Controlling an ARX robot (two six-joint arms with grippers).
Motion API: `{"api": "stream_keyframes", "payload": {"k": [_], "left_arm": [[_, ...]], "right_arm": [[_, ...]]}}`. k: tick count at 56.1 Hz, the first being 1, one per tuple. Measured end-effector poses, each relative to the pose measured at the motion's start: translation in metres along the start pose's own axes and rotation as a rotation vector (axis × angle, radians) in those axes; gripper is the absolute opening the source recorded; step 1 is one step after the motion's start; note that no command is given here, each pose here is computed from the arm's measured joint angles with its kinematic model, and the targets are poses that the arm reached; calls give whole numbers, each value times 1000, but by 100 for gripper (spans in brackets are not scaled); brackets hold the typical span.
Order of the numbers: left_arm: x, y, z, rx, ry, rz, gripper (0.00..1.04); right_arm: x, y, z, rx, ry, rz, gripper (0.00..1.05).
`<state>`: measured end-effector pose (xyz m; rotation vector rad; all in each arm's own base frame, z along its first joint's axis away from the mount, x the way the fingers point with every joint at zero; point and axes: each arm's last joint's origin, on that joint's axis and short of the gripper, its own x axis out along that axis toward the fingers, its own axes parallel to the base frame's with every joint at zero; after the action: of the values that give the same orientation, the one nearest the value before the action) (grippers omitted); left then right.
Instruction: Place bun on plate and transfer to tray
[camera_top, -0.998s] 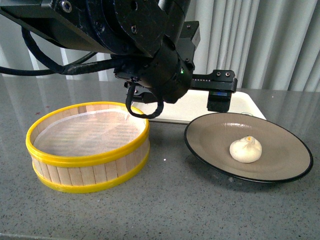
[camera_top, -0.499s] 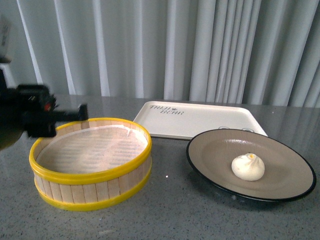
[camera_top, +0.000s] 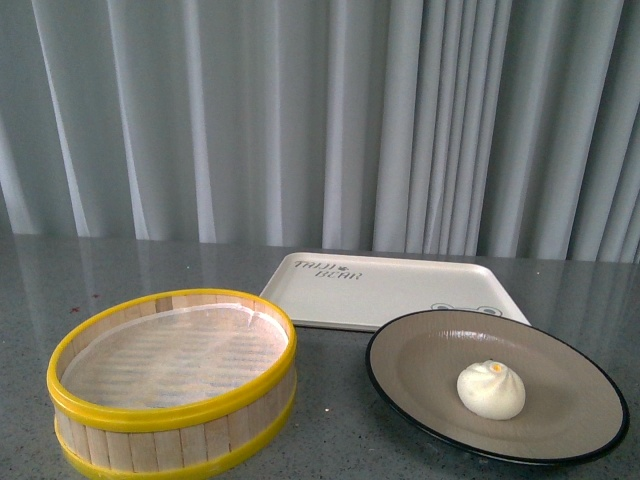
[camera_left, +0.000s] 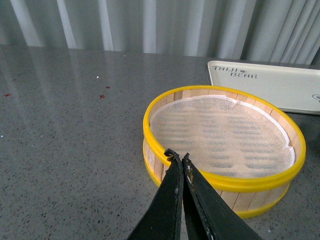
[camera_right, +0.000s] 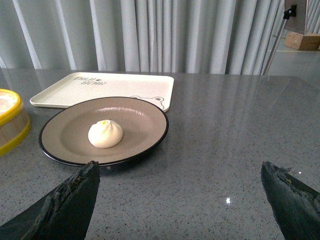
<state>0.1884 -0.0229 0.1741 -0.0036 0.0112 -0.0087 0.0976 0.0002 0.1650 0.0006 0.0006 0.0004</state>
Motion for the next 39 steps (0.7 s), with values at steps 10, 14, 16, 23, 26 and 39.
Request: {"api": "stream_keyframes", "payload": {"k": [10, 14, 16, 23, 26, 39], "left_arm": [[-19, 9, -13, 0, 8, 8, 4], [-23, 10, -14, 0, 11, 5, 4], [-26, 12, -13, 0, 7, -1, 4], [-34, 21, -11, -1, -1, 2, 4], [-38, 22, -11, -2, 1, 12, 4], [-52, 22, -3, -2, -26, 9, 4]], "right_arm": [[0, 0, 0, 0, 0, 0, 96], [0, 0, 0, 0, 0, 0, 96], [0, 0, 0, 0, 0, 0, 96], [0, 0, 0, 0, 0, 0, 96], [0, 0, 0, 0, 0, 0, 96], [0, 0, 0, 0, 0, 0, 96]]}}
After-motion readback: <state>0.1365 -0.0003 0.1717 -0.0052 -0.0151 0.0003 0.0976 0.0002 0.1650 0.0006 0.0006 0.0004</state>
